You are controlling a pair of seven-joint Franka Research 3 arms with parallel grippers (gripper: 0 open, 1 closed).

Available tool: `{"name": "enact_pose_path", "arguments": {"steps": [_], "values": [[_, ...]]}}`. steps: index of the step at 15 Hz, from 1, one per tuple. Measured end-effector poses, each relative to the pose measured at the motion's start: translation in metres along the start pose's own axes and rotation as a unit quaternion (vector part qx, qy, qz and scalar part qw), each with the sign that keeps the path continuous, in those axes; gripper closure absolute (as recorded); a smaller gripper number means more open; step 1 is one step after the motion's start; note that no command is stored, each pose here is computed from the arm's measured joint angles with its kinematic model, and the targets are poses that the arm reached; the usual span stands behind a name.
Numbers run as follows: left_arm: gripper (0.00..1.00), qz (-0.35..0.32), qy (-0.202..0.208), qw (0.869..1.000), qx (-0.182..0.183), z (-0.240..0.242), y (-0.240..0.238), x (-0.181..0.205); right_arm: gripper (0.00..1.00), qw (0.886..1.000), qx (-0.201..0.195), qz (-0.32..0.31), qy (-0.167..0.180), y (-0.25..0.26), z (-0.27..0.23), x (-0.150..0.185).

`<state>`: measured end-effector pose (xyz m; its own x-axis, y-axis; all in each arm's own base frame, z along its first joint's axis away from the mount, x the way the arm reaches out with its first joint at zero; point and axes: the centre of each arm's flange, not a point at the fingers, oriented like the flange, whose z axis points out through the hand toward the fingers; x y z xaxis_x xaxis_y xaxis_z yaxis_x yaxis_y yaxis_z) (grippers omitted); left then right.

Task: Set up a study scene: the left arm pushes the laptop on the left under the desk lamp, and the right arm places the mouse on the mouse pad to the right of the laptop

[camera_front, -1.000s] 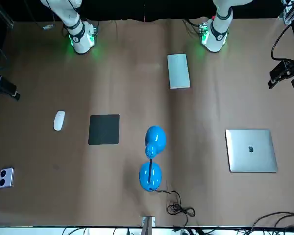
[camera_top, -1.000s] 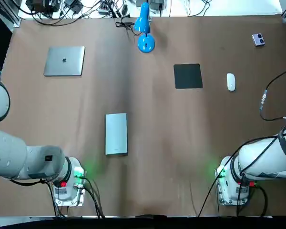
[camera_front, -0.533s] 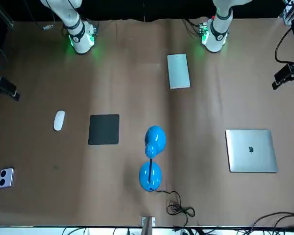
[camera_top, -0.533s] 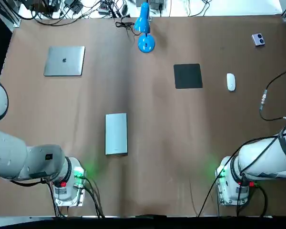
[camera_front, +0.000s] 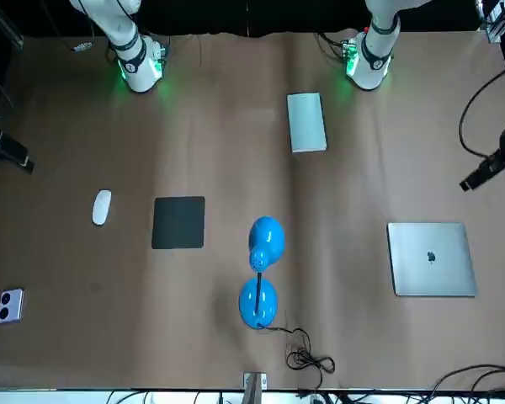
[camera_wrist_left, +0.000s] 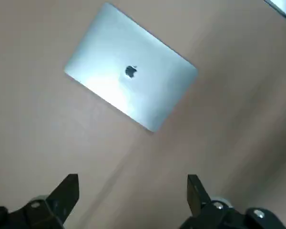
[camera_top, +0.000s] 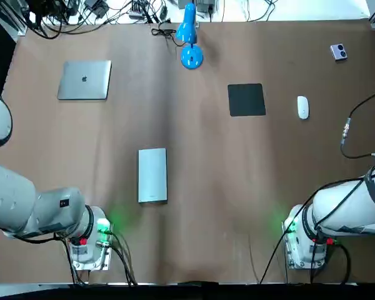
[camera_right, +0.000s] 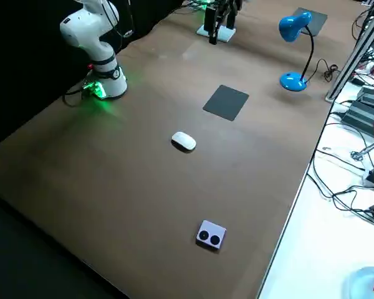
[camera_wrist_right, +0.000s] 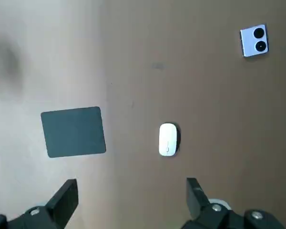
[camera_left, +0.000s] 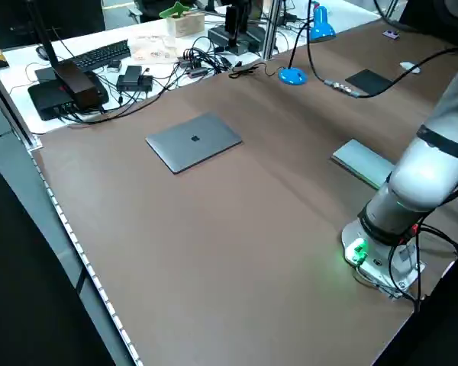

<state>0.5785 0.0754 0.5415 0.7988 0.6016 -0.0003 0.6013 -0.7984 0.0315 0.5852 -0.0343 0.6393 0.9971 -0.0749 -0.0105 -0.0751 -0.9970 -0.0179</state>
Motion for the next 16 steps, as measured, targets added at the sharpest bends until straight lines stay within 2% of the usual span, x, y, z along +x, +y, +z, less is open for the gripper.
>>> {"name": "enact_pose_path", "arguments": {"steps": [4, 7, 12, 16], "values": [[0.00, -0.097, 0.010, 0.995, -0.020, 0.040, -0.047, 0.048, 0.00, 1.000, 0.000, 0.004, -0.007, 0.007, 0.037, 0.009], [0.00, -0.157, 0.007, 0.987, -0.019, 0.085, -0.061, 0.070, 0.00, 0.999, 0.000, 0.017, -0.034, 0.023, 0.078, 0.015], [0.00, -0.287, 0.020, 0.957, -0.028, 0.170, -0.119, 0.135, 0.00, 0.994, 0.004, 0.043, -0.100, 0.058, 0.172, 0.027], [0.00, -0.359, 0.017, 0.933, -0.020, 0.231, -0.134, 0.184, 0.00, 0.991, 0.006, 0.048, -0.122, 0.069, 0.251, 0.018]]}}
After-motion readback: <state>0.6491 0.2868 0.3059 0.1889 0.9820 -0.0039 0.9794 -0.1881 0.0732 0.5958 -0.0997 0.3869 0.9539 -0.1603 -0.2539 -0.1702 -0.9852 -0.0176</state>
